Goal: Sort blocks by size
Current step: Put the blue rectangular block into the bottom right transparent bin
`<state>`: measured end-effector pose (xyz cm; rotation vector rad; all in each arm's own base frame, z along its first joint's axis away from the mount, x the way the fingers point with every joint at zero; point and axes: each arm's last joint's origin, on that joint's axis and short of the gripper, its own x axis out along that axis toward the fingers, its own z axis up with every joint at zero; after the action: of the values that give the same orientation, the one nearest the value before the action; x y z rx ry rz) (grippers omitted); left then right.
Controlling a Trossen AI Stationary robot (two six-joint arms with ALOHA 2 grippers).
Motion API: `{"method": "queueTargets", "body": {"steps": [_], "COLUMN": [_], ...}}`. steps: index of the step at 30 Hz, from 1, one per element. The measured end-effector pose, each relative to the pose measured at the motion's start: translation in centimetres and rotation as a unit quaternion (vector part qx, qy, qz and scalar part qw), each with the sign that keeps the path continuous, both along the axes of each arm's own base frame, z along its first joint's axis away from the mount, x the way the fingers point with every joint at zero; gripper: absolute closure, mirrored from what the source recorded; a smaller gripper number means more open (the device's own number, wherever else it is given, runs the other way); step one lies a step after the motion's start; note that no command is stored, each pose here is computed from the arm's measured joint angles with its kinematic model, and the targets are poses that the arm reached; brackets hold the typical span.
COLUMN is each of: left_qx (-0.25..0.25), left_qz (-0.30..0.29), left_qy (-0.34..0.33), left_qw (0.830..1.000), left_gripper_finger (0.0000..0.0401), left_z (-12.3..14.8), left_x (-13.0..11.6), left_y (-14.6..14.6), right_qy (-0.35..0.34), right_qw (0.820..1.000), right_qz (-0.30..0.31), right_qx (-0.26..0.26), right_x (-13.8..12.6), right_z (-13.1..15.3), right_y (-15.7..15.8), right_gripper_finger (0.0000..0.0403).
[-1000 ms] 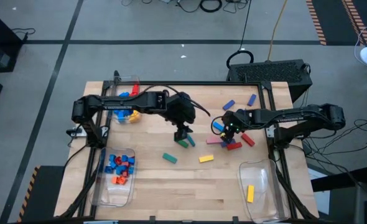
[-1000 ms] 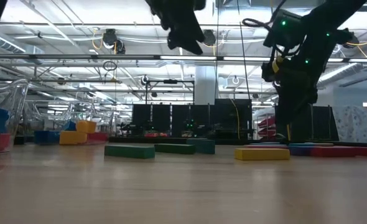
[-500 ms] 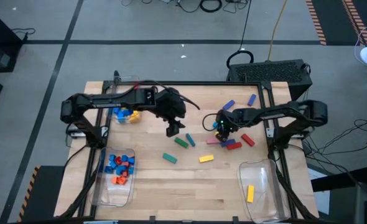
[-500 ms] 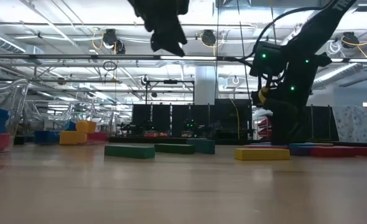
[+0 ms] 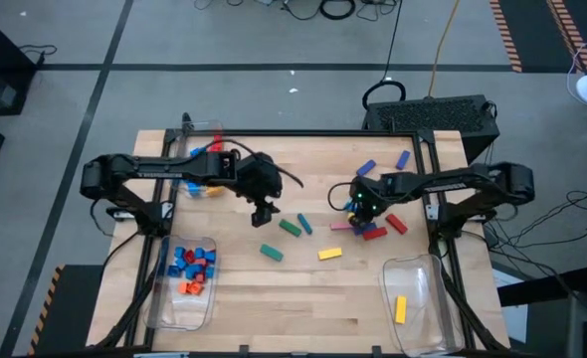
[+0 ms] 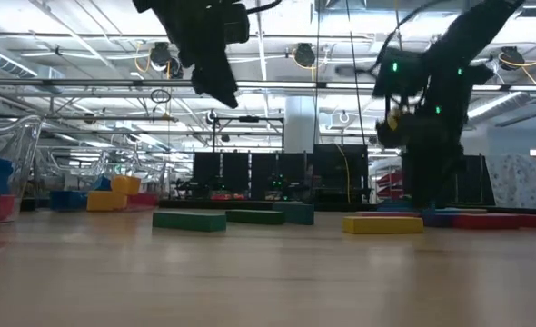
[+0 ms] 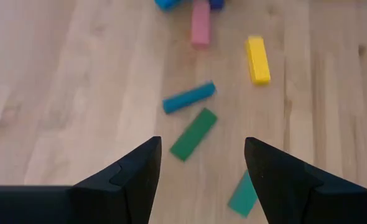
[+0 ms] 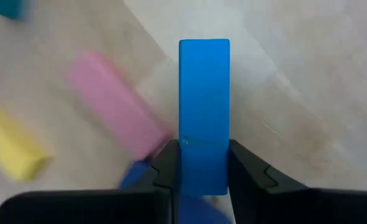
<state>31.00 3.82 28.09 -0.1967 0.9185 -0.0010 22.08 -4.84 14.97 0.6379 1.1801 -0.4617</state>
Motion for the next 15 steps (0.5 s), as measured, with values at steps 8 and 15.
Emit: {"method": "queueTargets", "body": {"steps": [8, 15], "left_qx": [0.061, 0.078], "left_qz": [-0.104, -0.121], "left_qy": [-0.027, -0.039], "left_qw": [0.992, 0.989], "left_gripper_finger": [0.0171, 0.0171], "left_z": [-1.8, -2.5], "left_x": [1.0, 1.8], "left_y": [-1.4, -1.3], "right_qy": [-0.001, 0.051], "right_qw": [1.0, 0.997], "right_qz": [0.013, 0.03], "right_qx": [0.023, 0.043], "right_x": [-1.0, -2.0], "right_z": [6.2, 11.2], "right_y": [2.4, 5.7], "right_gripper_finger": [0.033, 0.033]}}
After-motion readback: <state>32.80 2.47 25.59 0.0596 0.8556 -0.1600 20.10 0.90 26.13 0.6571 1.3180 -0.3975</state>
